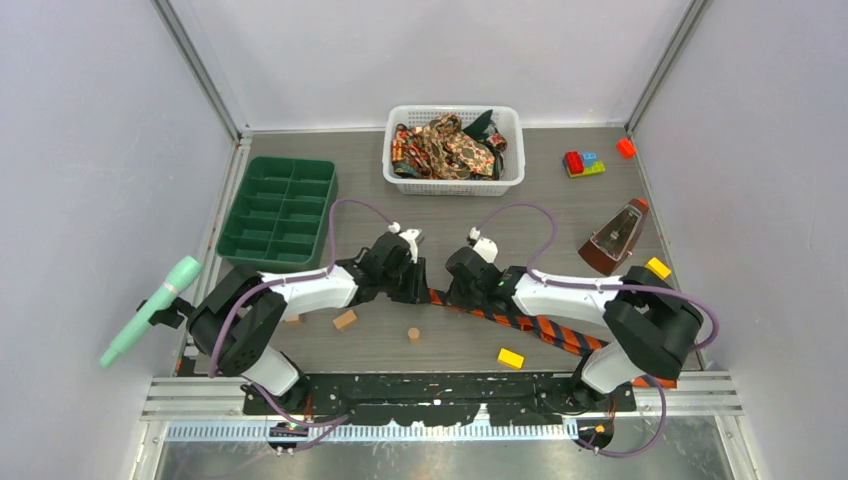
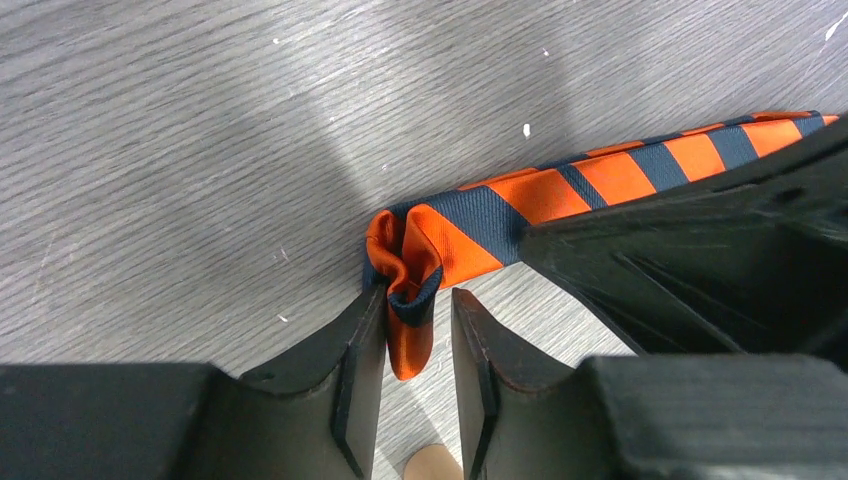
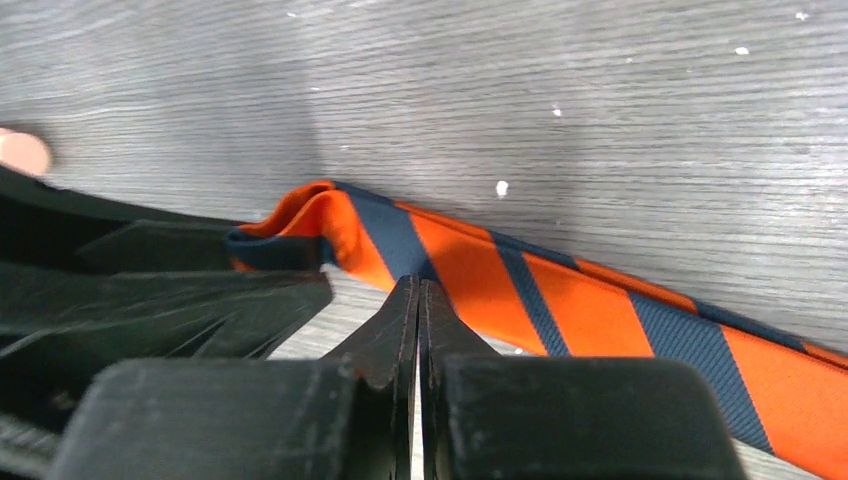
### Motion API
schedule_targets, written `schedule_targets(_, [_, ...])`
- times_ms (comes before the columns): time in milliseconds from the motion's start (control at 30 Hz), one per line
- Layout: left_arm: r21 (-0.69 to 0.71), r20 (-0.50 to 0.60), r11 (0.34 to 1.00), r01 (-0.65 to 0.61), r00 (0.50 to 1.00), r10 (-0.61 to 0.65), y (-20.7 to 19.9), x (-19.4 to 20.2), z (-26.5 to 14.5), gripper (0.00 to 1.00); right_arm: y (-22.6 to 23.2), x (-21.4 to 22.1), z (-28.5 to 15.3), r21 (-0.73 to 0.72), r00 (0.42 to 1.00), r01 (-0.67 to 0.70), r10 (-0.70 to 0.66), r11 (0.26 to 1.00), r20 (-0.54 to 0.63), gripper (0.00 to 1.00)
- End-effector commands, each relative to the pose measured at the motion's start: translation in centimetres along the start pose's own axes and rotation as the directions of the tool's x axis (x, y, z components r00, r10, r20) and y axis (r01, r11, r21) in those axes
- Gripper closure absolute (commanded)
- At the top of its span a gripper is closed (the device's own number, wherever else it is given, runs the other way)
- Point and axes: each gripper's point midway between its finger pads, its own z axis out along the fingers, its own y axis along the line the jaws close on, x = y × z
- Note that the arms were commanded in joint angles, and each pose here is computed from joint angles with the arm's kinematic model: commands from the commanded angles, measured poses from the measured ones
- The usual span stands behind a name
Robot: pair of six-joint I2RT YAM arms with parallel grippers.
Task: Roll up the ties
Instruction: Roll the tie at the center of the board.
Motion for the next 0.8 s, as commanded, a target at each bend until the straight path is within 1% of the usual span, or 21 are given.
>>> schedule_targets(0, [-0.002, -0.006, 1.000, -0.026, 1.000, 0.026, -0.6, -0.4, -0.1, 0.67, -0.5, -0.2, 1.0, 0.048, 1.000, -0.003, 0.002, 0.999, 0.019, 0.96])
schedule_targets(133, [-0.004, 0.001, 1.000, -0.031, 1.000, 0.031, -0.8, -0.7, -0.4, 0.67, -1.1, 0.5, 2.0, 0.079, 1.000, 0.006, -0.006, 0.997, -0.001, 0.96])
schedule_targets(333, [-0.009, 0.004, 0.999, -0.047, 0.999, 0.047, -1.1, -1.1, -0.7, 0.65, -1.4, 1.0, 2.7, 0.089, 1.000, 0.008, -0.007, 0.996, -0.018, 0.97])
schedule_targets(633, [-0.053, 0.021, 0.996, -0.066, 0.998, 0.067, -0.9, -2.0, -1.4, 0.56, -1.5, 1.3, 2.8, 0.086, 1.000, -0.003, 0.006, 0.996, -0.028, 0.97])
schedule_targets(767, [-0.063, 0.022, 0.995, -0.073, 0.997, 0.075, -0.9, -2.2, -1.4, 0.54, -1.6, 1.4, 2.7, 0.086, 0.999, -0.009, 0.012, 0.996, -0.031, 0.97])
